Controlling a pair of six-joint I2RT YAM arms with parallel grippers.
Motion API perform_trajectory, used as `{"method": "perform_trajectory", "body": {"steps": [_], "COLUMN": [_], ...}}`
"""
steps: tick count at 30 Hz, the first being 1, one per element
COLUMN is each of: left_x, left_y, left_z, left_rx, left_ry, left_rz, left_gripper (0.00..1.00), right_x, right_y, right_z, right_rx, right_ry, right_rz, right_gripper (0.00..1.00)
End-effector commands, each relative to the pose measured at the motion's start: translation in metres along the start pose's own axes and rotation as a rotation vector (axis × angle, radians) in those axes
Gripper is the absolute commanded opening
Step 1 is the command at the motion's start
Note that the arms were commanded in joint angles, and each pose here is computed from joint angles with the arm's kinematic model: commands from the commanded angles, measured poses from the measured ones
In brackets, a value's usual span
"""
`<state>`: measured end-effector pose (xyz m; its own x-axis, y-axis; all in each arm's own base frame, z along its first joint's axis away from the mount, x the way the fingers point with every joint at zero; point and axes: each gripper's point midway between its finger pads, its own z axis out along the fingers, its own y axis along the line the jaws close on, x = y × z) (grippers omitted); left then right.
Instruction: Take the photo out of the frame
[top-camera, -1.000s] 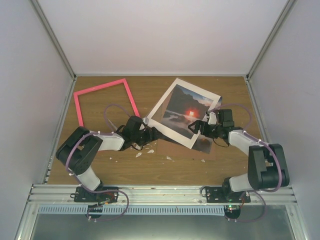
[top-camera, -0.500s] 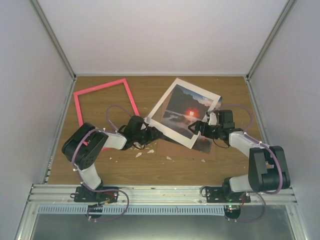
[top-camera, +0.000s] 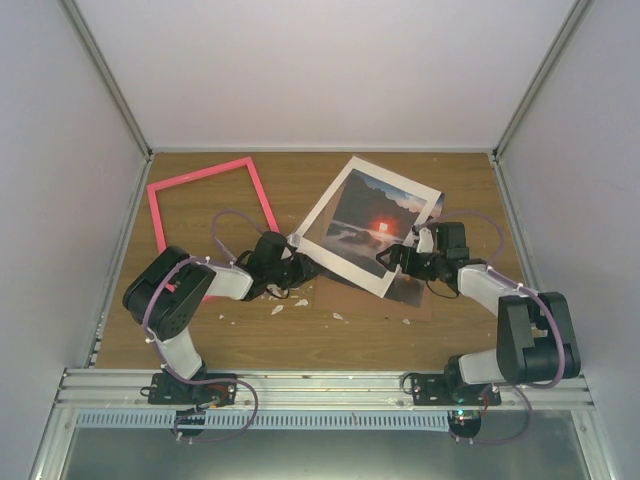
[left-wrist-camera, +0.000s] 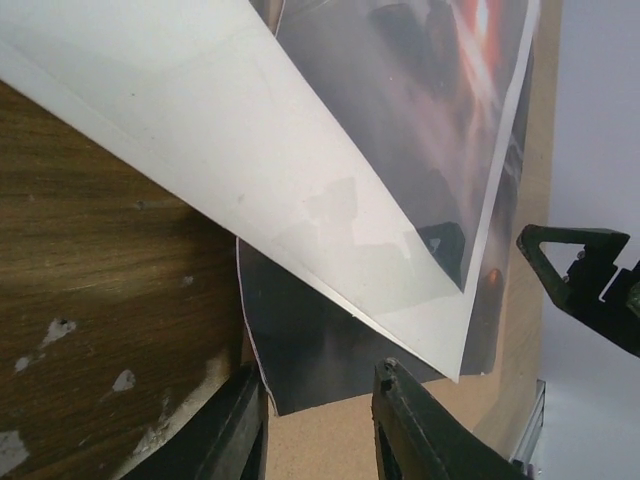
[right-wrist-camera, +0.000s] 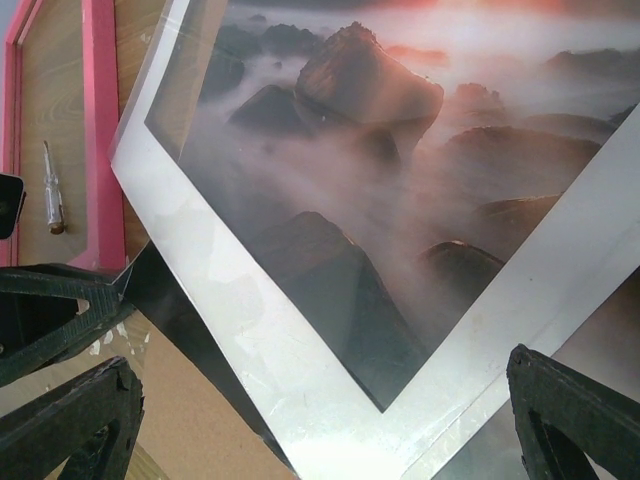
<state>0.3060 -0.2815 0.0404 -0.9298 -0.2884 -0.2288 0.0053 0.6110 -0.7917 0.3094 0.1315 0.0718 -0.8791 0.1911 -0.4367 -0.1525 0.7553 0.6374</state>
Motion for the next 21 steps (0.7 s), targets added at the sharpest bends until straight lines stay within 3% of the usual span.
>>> {"method": "perform_trajectory", "body": {"steps": [1,12,21], "left_x": [-0.007,-0.005,-0.007], "left_y": [-0.013,0.006,0.001], "left_z": [0.0,0.008,-0.001], "left_rx": [0.062,0.032,0.033], "left_ry": [-0.034,-0.014,-0.034], "left_rz": [0.014,-0.09,-0.083], "left_gripper": [0.31,0.24,0.05], "right_x": [-0.001,0.006,-0.001], "right_y": [0.007,0.004,-0.001], "right_z": [-0.001,0.0,-0.009], "right_rx": [-0.027,-0.023,0.021], "right_ry": [-0.012,-0.005,-0.054], "right_rz": [-0.026,-0.013,-0.023], "right_gripper": [1.0,0.99,1.0]}}
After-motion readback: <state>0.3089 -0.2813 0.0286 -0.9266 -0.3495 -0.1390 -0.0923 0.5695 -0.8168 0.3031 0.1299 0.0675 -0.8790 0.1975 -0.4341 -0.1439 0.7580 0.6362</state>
